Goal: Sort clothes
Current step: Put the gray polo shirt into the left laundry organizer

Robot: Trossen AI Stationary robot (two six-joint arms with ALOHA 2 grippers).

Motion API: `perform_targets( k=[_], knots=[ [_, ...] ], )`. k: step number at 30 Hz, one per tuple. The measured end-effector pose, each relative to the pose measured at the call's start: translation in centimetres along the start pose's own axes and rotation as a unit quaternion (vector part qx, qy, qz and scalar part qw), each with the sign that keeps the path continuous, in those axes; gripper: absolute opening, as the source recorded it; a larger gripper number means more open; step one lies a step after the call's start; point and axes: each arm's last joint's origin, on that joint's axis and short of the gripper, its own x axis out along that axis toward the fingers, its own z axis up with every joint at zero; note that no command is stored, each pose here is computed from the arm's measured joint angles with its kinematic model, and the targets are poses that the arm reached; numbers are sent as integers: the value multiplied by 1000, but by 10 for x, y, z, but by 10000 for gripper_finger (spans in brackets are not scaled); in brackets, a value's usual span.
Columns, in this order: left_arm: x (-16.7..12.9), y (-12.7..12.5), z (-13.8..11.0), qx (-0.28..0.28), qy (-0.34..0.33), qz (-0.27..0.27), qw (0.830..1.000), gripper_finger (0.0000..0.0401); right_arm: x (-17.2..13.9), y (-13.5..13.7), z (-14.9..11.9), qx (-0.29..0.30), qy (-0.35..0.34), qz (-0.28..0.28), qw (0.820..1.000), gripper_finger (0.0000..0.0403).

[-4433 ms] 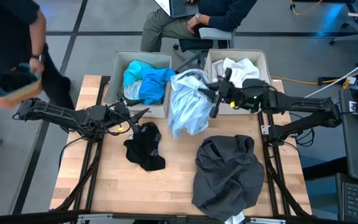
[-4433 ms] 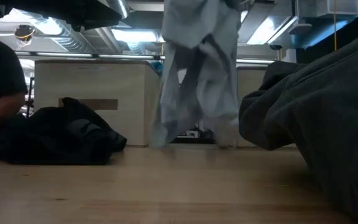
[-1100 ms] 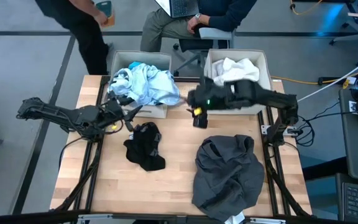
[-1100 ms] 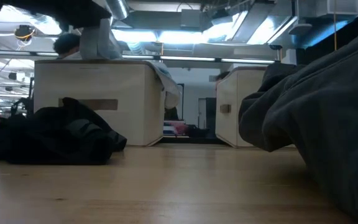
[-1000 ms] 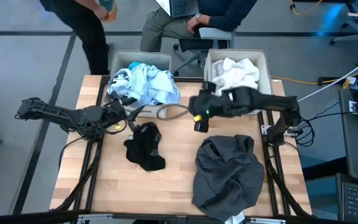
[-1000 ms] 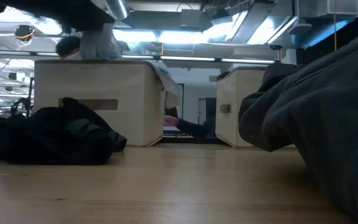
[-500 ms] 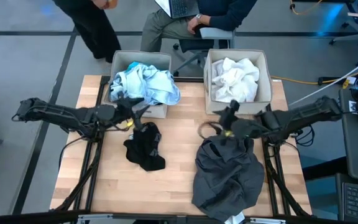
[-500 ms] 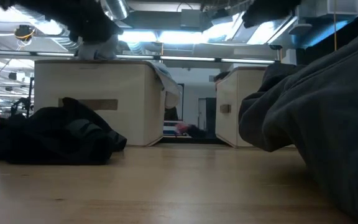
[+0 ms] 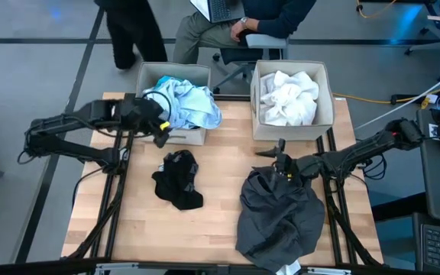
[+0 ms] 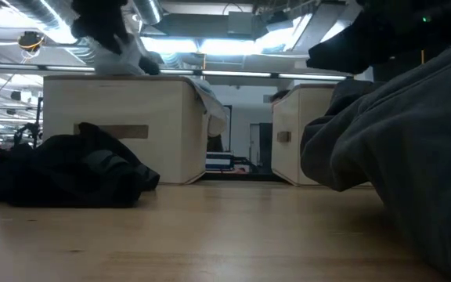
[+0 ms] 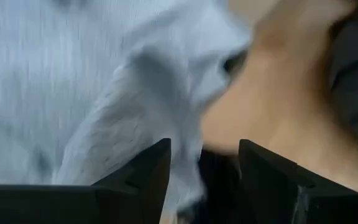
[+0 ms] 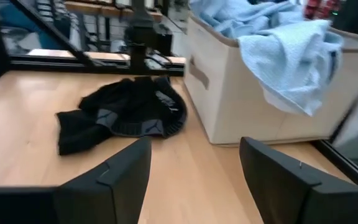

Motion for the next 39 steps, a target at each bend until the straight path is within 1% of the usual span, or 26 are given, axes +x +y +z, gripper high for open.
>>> perform_targets(
  k=[2,4,6,9,11,12,14,16,18,21,24,28,31,33,39],
  knots=[
    [-4,0,3,-10,47,17,999,180,-1,0,-3,-5,1,9,1000,246],
    [-8,-3,10,-13,55,20,998,180,-1,0,-5,-8,4,15,1000,246],
    [-10,-9,23,-7,23,5,1000,180,-1,0,-8,-13,8,19,1000,246],
    [-4,-21,44,26,-70,-30,997,180,-1,0,-8,-18,9,23,1000,246],
    [5,-31,57,64,-130,-49,988,180,-1,0,-9,-20,10,23,999,246],
    [11,-35,61,85,-149,-53,984,180,-1,0,-9,-20,9,23,999,246],
    [30,-41,68,110,-164,-51,979,180,-1,0,-9,-20,9,23,999,246],
    [52,-41,74,126,-149,-34,980,180,-1,0,-9,-21,11,23,999,246],
    [73,-34,77,129,-116,-9,985,180,-1,0,-9,-21,12,23,999,246],
    [101,-13,78,115,-49,14,992,180,-1,0,-9,-22,13,23,999,246],
    [122,6,79,98,0,18,995,180,-1,0,-10,-23,16,23,999,246],
    [136,25,83,82,18,30,996,180,-1,0,-11,-24,23,23,999,246],
    [138,40,84,69,18,74,995,180,-1,0,-12,-16,27,23,999,246],
    [143,49,78,68,31,96,993,180,-1,0,-13,-17,31,23,999,246],
    [164,73,45,57,98,121,986,180,-2,0,-14,-14,35,23,999,246]
  ],
)
